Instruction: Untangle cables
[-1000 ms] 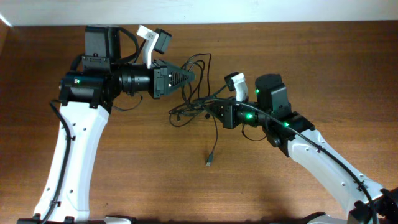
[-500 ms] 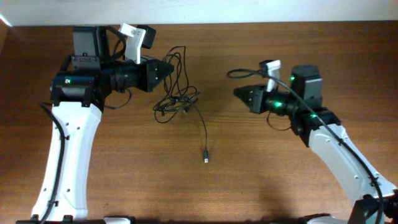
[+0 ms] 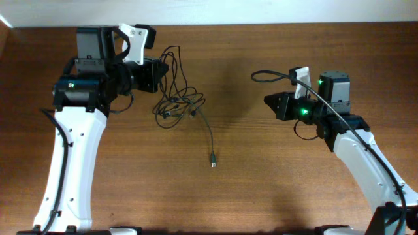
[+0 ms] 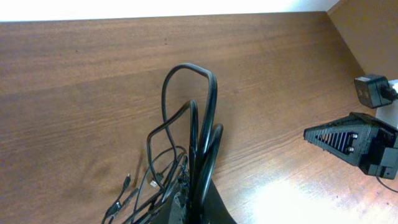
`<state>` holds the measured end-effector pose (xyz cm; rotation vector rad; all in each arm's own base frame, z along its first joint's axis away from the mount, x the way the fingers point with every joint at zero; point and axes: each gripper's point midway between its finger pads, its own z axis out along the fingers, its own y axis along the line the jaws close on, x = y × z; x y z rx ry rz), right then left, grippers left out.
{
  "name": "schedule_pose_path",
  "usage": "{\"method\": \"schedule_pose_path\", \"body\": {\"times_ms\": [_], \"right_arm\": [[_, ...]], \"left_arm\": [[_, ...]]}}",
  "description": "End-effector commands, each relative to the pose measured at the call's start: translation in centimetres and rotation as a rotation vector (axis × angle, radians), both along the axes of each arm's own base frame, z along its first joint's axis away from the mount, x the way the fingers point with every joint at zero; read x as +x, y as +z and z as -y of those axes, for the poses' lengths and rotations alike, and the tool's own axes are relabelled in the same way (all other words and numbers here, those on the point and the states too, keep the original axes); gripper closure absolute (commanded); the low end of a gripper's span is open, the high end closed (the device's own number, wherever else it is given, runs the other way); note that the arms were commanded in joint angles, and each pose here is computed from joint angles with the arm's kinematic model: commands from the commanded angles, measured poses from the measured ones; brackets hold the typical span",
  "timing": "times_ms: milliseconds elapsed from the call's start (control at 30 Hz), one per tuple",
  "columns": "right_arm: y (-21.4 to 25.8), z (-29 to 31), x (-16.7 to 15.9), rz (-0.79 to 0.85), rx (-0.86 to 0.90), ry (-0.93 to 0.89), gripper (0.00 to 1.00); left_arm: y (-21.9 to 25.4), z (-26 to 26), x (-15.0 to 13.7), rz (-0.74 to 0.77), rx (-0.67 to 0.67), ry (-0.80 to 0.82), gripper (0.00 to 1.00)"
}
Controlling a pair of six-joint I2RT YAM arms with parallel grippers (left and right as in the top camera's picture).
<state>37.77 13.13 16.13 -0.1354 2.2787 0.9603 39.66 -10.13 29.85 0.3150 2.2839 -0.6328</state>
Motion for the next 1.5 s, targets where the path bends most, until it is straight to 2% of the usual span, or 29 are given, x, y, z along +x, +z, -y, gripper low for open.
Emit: {"method": "schedule_pose_path", "body": {"times_ms": [0, 300, 400, 1300, 1333, 1367, 1400, 1433, 1467], "right_arm": [[-0.2, 0.5, 0.4, 0.007, -0.028, -0.017, 0.94], [-1.1, 1.2, 0.4, -0.022, -0.066, -0.054, 0.94], [-1.1, 1.2, 0.4, -0.021, -0.066, -0.054, 0.90], [-1.5, 1.4, 0.1, -0.046, -0.077, -0.064, 0.88], [-1.4, 1.1, -0.1, -0.049, -0.060, -0.046, 0.75], [-1.2, 0.7, -0.4, -0.050, -0.039, -0.025, 0.59], [-0.9, 0.2, -0.7, -0.051, -0.012, 0.003, 0.21], [-0.6, -0.1, -0.9, -0.052, 0.007, 0.021, 0.01], [-0.3, -0.6, -1.2, -0.053, 0.033, 0.048, 0.01]], "left_arm": [[1.6, -0.4, 0.1, 0.055, 0.000, 0.012, 1.00], [0.5, -0.3, 1.5, 0.051, -0.001, 0.012, 1.00], [0.4, -0.2, 2.1, 0.049, -0.015, 0.024, 1.00], [0.7, -0.1, 2.2, 0.048, -0.040, 0.035, 1.00], [0.8, 0.0, 2.2, 0.043, -0.050, 0.034, 1.00], [0.8, 0.0, 2.2, 0.028, -0.068, 0.050, 1.00], [0.8, 0.1, 2.1, 0.018, -0.081, 0.059, 1.00], [0.8, 0.2, 2.1, 0.009, -0.093, 0.066, 1.00], [1.0, 0.6, 2.0, 0.007, -0.109, 0.054, 1.00]]}}
